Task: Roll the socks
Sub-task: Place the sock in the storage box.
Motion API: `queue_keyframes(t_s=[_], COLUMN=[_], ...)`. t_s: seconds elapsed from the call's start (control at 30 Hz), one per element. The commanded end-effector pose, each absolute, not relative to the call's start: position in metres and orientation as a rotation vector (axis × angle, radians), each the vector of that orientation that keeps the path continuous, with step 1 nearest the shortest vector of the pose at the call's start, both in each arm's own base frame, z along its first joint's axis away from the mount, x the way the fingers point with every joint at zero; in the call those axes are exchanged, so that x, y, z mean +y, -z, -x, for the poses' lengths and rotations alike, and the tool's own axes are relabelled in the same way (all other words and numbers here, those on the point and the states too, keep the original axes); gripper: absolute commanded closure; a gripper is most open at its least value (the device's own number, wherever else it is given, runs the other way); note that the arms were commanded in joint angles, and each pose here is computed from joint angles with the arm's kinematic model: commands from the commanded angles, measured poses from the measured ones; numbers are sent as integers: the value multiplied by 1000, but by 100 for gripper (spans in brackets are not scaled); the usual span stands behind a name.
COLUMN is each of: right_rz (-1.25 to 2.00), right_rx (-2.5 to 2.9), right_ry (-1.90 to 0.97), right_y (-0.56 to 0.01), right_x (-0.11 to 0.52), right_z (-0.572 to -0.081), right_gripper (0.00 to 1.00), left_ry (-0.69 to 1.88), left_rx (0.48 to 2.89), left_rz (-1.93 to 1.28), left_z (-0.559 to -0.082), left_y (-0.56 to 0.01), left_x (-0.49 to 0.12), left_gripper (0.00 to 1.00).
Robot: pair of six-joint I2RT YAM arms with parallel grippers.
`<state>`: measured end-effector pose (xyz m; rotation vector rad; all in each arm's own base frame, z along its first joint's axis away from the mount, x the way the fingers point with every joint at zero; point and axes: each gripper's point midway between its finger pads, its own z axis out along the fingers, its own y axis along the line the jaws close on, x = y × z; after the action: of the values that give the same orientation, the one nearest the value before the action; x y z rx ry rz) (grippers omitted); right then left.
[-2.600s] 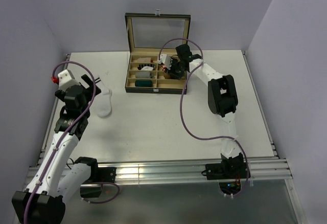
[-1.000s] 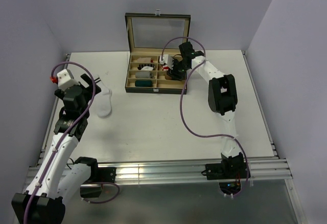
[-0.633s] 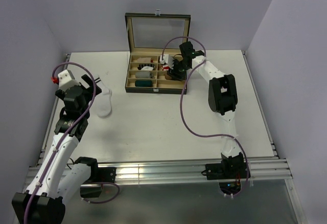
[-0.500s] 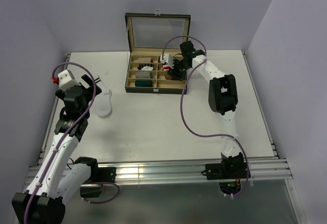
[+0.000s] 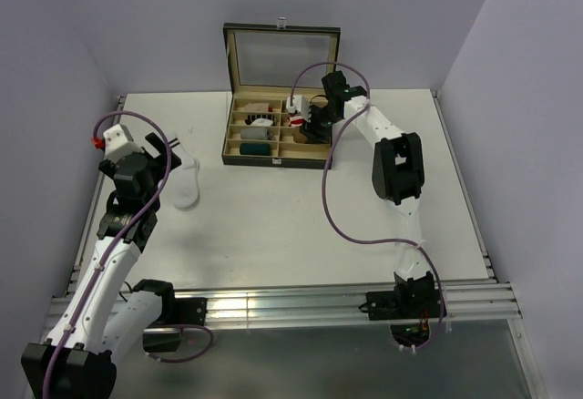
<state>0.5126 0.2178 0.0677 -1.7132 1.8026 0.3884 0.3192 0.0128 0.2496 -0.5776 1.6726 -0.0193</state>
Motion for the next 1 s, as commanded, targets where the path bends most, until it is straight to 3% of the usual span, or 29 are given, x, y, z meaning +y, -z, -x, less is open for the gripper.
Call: queue_keyframes(t_s=[0.0, 0.17, 0.57, 0.67, 0.77, 0.9, 0.97], right_rz=[1729, 1714, 1547, 1483, 1454, 1448, 1438], right_rx=[1824, 1759, 1734, 1730, 1709, 1711, 1730], right_ry=[-542, -565, -481, -491, -569, -641, -662], right_y=[-83, -110, -136, -144, -151, -148, -142], right_x=[224, 229, 233, 235, 238, 245, 245], right_z=[-482, -474, -506, -514, -516, -510, -508], right_gripper=[39, 39, 42, 58, 59, 78, 79], left_ry=[44, 47, 51, 50, 52, 56, 56], left_rx=[1633, 1633, 1630, 1632, 1632, 1634, 1632], left_rz=[560, 558, 555, 558, 557, 554, 555], left_z=[-321, -321, -321, -321, -322, -322, -322], left_y=[-261, -261, -262, -261, -261, -260, -261], left_x=[11, 10, 10, 10, 10, 9, 9], left_gripper=[2, 2, 2, 2, 2, 2, 2])
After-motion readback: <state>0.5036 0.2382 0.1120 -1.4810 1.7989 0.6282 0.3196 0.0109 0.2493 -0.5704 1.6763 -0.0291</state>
